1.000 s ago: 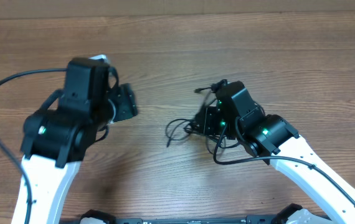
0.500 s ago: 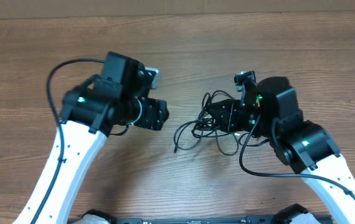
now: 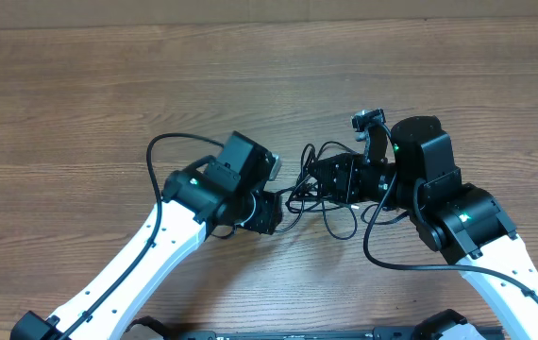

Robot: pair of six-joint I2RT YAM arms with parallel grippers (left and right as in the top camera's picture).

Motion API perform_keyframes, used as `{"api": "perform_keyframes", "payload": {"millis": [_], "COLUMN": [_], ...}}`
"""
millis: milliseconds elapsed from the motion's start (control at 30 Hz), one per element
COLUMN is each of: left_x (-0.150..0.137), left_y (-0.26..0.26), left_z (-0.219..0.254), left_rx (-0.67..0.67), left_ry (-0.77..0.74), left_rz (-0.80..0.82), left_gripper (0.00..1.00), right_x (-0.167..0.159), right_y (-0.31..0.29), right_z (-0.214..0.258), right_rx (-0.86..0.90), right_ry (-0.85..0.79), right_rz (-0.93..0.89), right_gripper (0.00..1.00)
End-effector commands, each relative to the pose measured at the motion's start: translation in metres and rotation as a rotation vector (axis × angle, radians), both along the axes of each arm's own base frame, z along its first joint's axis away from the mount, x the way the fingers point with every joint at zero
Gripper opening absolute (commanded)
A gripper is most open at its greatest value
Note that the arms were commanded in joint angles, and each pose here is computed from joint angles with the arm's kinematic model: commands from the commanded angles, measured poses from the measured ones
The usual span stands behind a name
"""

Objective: Untangle cables

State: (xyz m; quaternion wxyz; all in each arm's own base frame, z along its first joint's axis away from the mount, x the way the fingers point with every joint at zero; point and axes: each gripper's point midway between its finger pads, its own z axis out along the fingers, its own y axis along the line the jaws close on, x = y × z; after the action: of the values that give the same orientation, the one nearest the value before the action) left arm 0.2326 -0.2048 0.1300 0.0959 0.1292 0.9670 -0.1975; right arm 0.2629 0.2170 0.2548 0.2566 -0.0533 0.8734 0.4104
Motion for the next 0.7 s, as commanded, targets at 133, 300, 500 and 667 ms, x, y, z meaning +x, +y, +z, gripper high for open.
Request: {"api": "perform_keyframes", "payload": {"millis": [133,300,500,667], "left_x": [0.007,0.008,-0.005,-0.005], "left_y": [0.035,0.031,0.011,0.008], "left_z": [-0.026,-0.038,-0.044,-0.044], "left_rx": [0.153,0.107,-0.025,-0.056], "left_ry": [0.021,0.045,0.197,0.255], "left_rz": [0.336,0.424,0.541,0.658], "left_gripper": [0.18,0.11,0.04,0.19], "right_x": [-0.002,-0.002,-0.004,-0.005], "right_y": [0.0,0.0,0.001,0.002], "right_z": [0.009,0.008,0.009,0.009], "right_rx": [0.016,0.017,0.023,0.037], "right_ry": [-0.024,-0.017,-0.014,0.008], "right_rz": [0.012,0.01,0.02,0.011], "right_gripper": [0.04,0.04,0.04,0.04]}}
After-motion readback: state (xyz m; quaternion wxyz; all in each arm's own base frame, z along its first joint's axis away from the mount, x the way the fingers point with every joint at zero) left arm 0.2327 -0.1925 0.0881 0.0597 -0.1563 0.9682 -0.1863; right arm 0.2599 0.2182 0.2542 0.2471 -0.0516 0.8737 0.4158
